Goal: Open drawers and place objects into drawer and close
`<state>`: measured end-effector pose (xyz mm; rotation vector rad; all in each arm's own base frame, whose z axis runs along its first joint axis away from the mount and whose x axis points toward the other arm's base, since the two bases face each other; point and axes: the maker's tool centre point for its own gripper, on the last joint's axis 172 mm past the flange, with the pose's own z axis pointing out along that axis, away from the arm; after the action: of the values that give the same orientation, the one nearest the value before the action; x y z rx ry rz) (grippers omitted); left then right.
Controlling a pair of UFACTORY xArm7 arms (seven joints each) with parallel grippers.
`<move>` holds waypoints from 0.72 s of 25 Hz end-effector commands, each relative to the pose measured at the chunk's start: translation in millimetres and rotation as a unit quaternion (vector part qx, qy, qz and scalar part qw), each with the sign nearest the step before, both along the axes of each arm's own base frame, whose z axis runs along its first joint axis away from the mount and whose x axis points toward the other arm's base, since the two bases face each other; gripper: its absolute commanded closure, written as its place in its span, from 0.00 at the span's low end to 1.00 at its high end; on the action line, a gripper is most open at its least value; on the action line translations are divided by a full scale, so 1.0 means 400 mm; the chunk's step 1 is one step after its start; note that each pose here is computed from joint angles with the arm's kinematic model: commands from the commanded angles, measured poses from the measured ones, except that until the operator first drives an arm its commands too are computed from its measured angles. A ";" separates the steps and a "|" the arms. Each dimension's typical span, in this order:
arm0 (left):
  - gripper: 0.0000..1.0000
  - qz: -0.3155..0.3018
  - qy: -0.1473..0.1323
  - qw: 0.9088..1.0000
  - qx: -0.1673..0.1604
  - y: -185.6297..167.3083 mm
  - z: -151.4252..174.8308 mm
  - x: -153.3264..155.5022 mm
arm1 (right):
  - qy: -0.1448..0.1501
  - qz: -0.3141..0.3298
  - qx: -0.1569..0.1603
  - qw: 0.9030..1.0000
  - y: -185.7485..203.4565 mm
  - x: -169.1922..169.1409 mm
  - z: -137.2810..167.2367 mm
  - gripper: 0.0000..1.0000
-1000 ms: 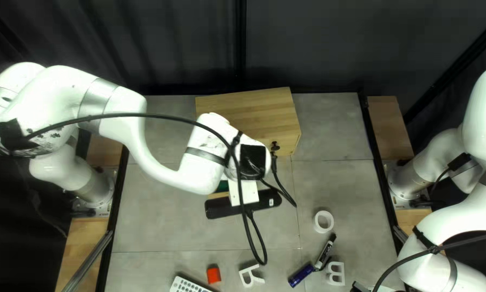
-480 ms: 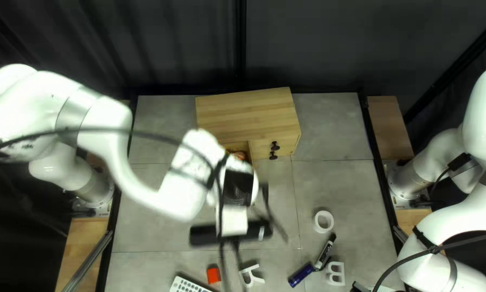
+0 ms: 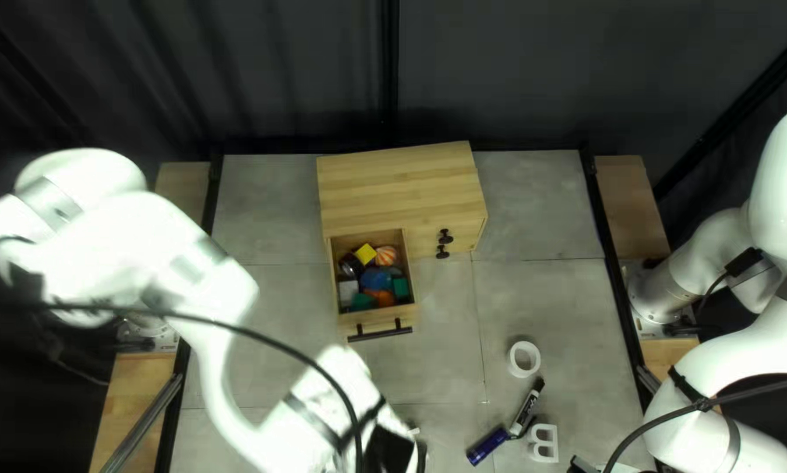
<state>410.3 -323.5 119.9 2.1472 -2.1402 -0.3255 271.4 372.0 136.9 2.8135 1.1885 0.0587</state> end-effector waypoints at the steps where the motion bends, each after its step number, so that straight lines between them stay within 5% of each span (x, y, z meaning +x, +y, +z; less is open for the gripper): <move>1: 0.00 0.009 -0.014 1.000 0.005 -0.004 -0.036 -0.004 | 0.000 0.000 0.000 1.000 0.000 0.000 0.000 0.00; 18: 0.00 0.065 -0.055 0.996 0.037 0.063 -0.165 -0.022 | 0.000 0.000 0.000 1.000 0.000 0.000 0.000 0.00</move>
<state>403.3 -301.6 58.6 2.3637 -2.0713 -0.2976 271.4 372.0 136.9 2.8135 1.1885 0.0587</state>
